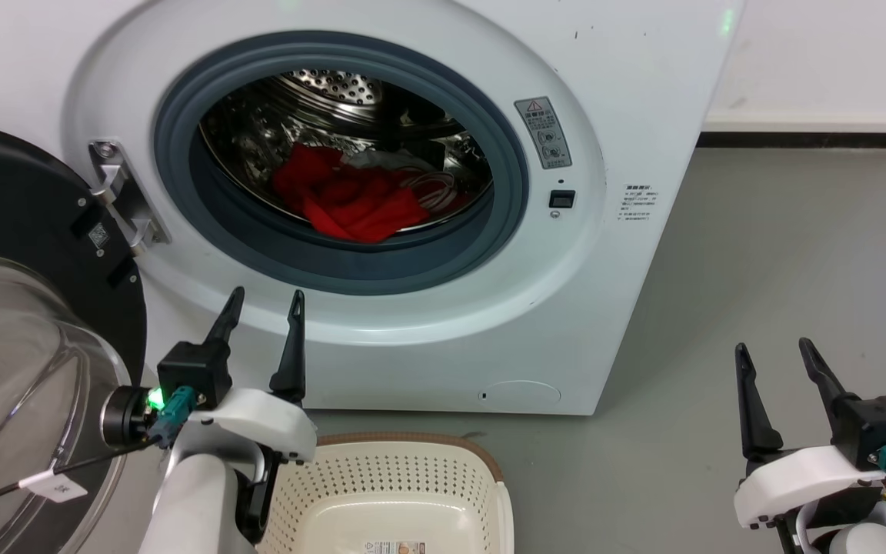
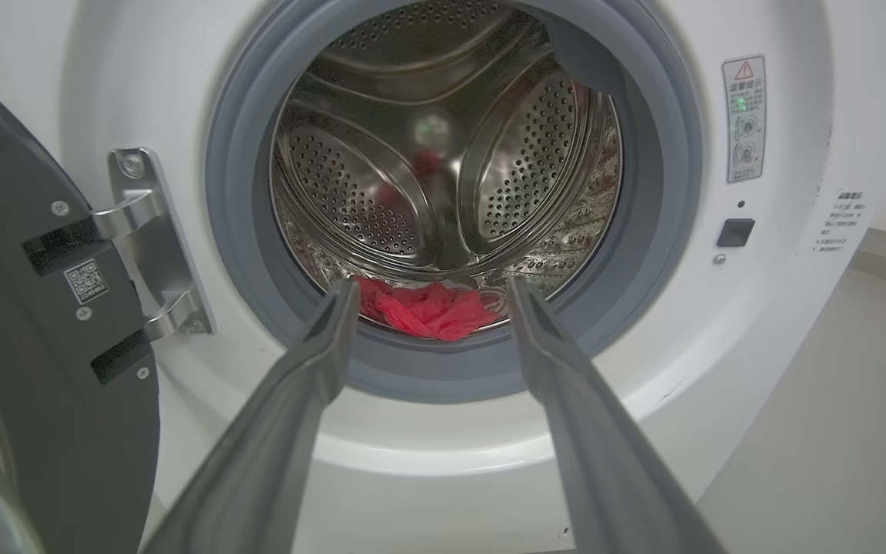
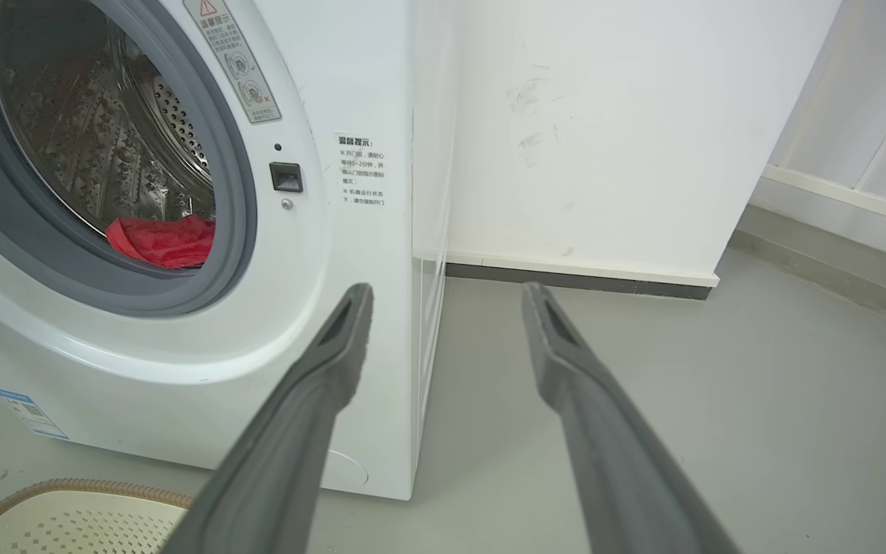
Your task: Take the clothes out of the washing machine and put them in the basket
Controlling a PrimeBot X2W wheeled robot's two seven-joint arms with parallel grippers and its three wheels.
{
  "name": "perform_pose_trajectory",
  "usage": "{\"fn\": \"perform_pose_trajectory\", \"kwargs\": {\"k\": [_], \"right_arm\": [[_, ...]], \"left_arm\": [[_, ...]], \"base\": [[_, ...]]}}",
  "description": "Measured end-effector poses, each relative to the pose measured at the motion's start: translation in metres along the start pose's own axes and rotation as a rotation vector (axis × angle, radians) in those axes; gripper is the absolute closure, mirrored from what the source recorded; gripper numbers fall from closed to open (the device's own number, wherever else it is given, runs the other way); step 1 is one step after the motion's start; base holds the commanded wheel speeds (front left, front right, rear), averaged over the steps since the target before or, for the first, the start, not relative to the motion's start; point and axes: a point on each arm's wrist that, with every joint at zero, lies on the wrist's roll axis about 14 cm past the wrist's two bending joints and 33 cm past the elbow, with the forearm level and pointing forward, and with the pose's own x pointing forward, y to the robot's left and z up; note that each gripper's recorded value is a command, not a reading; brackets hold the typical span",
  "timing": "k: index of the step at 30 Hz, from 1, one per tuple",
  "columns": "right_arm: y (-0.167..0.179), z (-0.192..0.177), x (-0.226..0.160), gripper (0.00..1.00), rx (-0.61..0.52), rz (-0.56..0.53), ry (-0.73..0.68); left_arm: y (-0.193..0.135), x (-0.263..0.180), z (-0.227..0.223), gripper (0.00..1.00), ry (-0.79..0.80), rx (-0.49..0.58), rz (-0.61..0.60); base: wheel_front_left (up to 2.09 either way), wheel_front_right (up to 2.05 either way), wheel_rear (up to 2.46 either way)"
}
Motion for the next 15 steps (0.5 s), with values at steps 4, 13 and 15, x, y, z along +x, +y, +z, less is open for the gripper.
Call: {"fn": "perform_pose_trajectory", "kwargs": {"k": [4, 13, 15], "right_arm": [[0.0, 0.0, 0.004, 0.0, 0.005, 0.0, -0.002], [-0.002, -0.003, 0.017, 0.0, 0.021, -0.005, -0.013], [-0.004, -0.005, 0.022, 0.0, 0.022, -0.008, -0.013]], "left_arm": [[-0.003, 0.014, -0.001, 0.0, 0.001, 0.004, -0.005], [0.0, 0.07, -0.007, 0.0, 0.012, 0.023, -0.015], [0.001, 0.085, -0.011, 0.0, 0.023, 0.036, -0.02]], "base": [[0.0, 0.0, 0.0], [0.0, 0.0, 0.0], [0.0, 0.0, 0.0]]}}
